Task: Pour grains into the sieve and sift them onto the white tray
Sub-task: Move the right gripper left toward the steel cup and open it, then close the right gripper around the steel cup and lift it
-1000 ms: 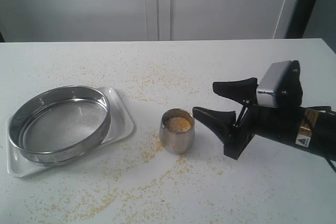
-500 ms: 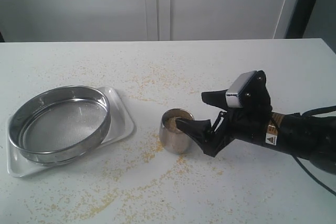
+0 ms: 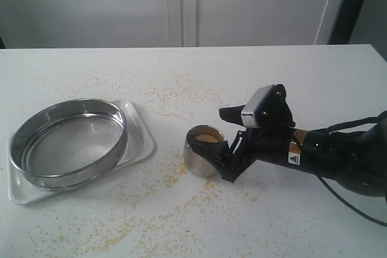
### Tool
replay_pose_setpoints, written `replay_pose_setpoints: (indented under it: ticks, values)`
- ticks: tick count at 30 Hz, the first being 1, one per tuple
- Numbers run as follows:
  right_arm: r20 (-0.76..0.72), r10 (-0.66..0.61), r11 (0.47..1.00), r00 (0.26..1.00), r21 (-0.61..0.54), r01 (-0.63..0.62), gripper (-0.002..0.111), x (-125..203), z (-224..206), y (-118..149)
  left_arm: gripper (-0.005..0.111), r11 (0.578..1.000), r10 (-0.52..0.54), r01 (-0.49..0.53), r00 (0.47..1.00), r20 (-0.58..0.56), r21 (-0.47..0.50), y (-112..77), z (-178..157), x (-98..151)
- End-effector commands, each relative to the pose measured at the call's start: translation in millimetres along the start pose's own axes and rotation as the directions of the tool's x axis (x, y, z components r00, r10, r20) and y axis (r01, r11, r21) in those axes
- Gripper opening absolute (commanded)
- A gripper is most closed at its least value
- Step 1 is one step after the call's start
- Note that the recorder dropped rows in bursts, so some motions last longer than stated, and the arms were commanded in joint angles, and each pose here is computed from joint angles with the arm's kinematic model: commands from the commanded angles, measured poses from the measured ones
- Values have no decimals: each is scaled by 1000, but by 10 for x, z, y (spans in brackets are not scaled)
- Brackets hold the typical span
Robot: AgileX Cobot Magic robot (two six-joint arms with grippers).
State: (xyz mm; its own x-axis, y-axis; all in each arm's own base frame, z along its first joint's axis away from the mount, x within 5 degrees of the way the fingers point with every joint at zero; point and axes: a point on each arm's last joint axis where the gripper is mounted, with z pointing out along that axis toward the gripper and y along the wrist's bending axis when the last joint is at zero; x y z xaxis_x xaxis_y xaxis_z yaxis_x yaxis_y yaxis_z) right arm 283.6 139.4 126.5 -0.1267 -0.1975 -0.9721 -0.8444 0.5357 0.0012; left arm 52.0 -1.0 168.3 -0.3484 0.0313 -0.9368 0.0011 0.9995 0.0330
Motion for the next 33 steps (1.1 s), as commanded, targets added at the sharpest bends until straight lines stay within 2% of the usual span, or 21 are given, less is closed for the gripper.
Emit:
replay_pose_setpoints:
  ticks: [1,7,15,22,28,33]
  values:
    - [-6,-22,999,1000,29,22,86,-24,39,-56,1,1000,-10,10,1000,1,4,-4,4,13]
    - [0,-29,999,1000,34,29,86,-34,91,-107,1,1000,-10,10,1000,1,4,-4,4,13]
    - [-48,12,999,999,35,-10,86,152,133,-112,1,1000,-10,10,1000,1,4,-4,4,13]
    - [-52,23,999,998,40,-21,92,192,154,-127,1,1000,-10,10,1000,1,4,-4,4,13]
    - [51,22,1000,998,-12,-21,92,94,157,-85,1,1000,-10,10,1000,1,4,-4,4,13]
    - [67,13,1000,998,-10,-12,92,32,146,-87,1,1000,-10,10,1000,1,4,-4,4,13]
